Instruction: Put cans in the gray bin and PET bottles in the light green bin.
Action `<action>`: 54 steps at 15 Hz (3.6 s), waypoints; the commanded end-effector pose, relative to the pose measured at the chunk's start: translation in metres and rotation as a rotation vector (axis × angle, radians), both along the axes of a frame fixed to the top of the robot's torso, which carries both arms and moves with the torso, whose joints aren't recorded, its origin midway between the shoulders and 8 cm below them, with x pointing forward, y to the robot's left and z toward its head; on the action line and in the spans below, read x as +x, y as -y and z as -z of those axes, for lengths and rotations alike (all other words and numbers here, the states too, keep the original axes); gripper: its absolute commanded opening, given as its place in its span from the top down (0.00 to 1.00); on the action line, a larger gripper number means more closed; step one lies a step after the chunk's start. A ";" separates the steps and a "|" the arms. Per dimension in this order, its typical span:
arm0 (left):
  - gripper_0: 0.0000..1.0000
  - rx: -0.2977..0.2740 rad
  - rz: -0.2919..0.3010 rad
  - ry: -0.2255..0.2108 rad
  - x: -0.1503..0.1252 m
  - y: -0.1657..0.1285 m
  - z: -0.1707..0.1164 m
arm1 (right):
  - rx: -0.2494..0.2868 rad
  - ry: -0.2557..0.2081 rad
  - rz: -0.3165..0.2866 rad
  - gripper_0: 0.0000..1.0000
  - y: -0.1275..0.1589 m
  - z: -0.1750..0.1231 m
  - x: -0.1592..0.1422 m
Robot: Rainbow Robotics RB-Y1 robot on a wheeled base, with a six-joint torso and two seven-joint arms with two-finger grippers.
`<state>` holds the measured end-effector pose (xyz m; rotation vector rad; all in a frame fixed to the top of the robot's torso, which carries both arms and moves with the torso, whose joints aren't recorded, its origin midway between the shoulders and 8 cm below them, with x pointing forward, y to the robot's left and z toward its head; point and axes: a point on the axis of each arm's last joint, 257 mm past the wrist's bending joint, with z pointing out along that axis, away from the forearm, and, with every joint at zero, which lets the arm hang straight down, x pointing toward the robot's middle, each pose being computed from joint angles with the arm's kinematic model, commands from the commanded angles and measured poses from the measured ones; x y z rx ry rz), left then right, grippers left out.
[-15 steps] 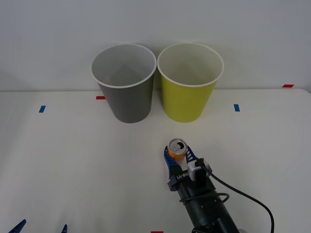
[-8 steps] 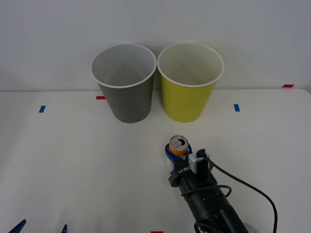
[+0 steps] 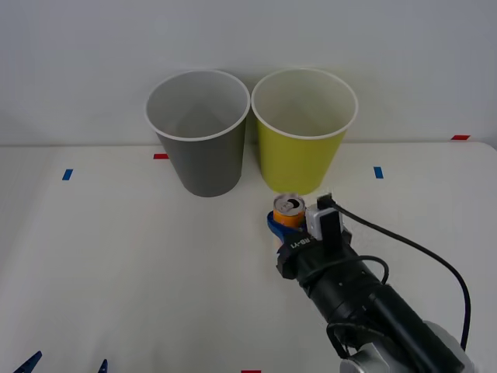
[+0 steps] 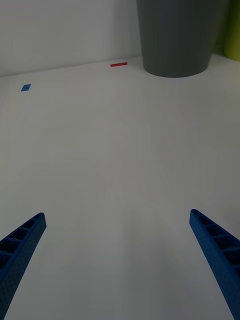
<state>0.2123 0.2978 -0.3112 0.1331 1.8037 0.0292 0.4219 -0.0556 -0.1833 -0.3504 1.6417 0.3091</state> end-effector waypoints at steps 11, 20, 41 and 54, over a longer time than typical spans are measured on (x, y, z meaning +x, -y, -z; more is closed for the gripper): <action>0.00 0.000 0.000 0.000 0.000 0.000 0.000 | -0.008 0.004 -0.142 1.00 -0.046 -0.126 0.032; 0.00 0.000 0.000 0.000 0.000 0.000 0.000 | 0.074 0.001 -0.224 1.00 -0.111 -0.221 0.059; 0.00 0.000 0.000 0.000 0.000 0.000 0.000 | 0.137 0.178 -0.203 1.00 -0.168 -0.232 0.192; 0.00 0.000 0.000 0.000 0.000 0.000 0.000 | 0.112 0.236 -0.210 0.00 -0.166 -0.249 0.186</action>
